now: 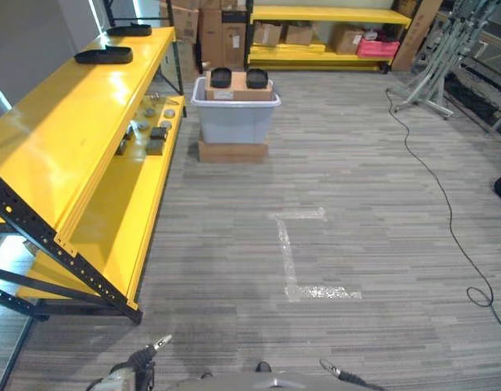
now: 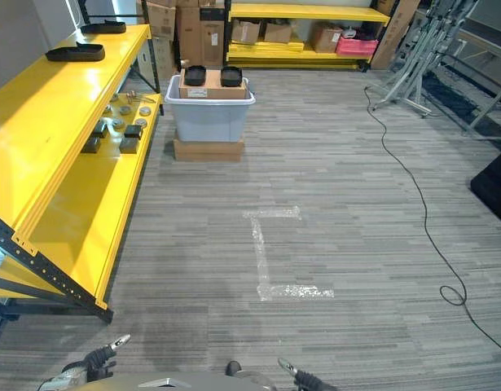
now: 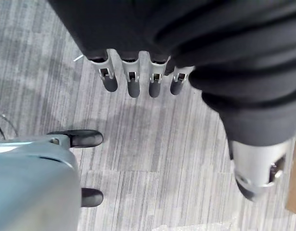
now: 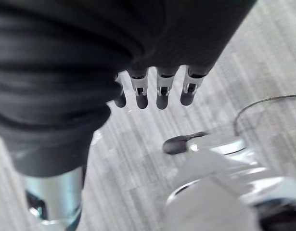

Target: Move parts from the plastic box to the shelf.

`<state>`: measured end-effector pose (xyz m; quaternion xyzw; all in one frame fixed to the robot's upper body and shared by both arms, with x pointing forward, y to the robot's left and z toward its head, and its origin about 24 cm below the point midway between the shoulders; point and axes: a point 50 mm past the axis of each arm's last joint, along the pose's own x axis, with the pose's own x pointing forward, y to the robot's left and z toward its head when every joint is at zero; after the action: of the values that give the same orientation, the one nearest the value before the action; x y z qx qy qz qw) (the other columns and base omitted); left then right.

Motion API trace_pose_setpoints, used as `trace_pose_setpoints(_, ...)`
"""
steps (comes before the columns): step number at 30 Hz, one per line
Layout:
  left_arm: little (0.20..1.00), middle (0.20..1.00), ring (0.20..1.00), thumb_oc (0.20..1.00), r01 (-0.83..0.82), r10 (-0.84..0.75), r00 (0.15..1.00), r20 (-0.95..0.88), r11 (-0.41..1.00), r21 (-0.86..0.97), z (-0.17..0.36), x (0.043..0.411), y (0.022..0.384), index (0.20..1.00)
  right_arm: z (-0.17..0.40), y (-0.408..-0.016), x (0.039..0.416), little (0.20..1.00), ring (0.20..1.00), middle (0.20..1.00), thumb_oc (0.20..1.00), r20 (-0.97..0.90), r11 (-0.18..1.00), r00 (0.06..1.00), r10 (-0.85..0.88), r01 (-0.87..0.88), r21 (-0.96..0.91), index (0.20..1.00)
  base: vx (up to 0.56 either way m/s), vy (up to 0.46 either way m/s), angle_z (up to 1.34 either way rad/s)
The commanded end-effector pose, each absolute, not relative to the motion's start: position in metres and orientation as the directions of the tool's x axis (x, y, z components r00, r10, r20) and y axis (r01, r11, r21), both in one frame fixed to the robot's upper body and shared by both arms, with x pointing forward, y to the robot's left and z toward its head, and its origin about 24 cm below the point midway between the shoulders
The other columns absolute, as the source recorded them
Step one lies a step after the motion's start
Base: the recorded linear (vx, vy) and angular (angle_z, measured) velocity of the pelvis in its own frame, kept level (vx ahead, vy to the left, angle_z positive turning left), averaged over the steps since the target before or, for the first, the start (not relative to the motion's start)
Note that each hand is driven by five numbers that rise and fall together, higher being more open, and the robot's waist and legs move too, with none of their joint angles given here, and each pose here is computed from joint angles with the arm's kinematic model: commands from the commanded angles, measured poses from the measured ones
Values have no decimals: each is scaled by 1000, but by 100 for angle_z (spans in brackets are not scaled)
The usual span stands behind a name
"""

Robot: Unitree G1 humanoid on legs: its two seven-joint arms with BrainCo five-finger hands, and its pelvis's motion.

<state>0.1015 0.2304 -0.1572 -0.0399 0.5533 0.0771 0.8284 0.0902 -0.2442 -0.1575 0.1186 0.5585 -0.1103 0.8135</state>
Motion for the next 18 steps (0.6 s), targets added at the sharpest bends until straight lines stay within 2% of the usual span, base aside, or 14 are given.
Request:
trace_pose_setpoints(1,1000,1000,1000,1000,-196,151,451,-880,978,67,-152,122,232,1000,-150,-253,109,1000,1000,1000,1000,-903,975,425,-60,218,38,1000,0,0,0)
trace_pose_setpoints(7,1000,1000,1000,1000,-160,207,543,-814,977,141,-142,140,242,1000,-148,-262,108,1000,1000,1000,1000,-904,959,416,-99,282,25,1000,-1,-1,1)
trace_pose_setpoints(10,1000,1000,1000,1000,-120,214,557,-802,977,177,-139,143,245,1000,-149,-270,99,1000,1000,1000,1000,-910,933,387,-145,359,4,1000,5,-4,6)
trace_pose_setpoints(14,1000,1000,1000,1000,-87,204,553,-808,978,187,-141,140,243,1000,-149,-271,97,1000,1000,1000,1000,-908,932,388,-156,363,-5,1000,15,14,4)
trace_pose_setpoints(18,1000,1000,1000,1000,-27,177,550,-816,980,195,-142,139,239,1000,-152,-265,95,1000,1000,1000,1000,-919,919,379,-110,391,51,1000,0,0,0)
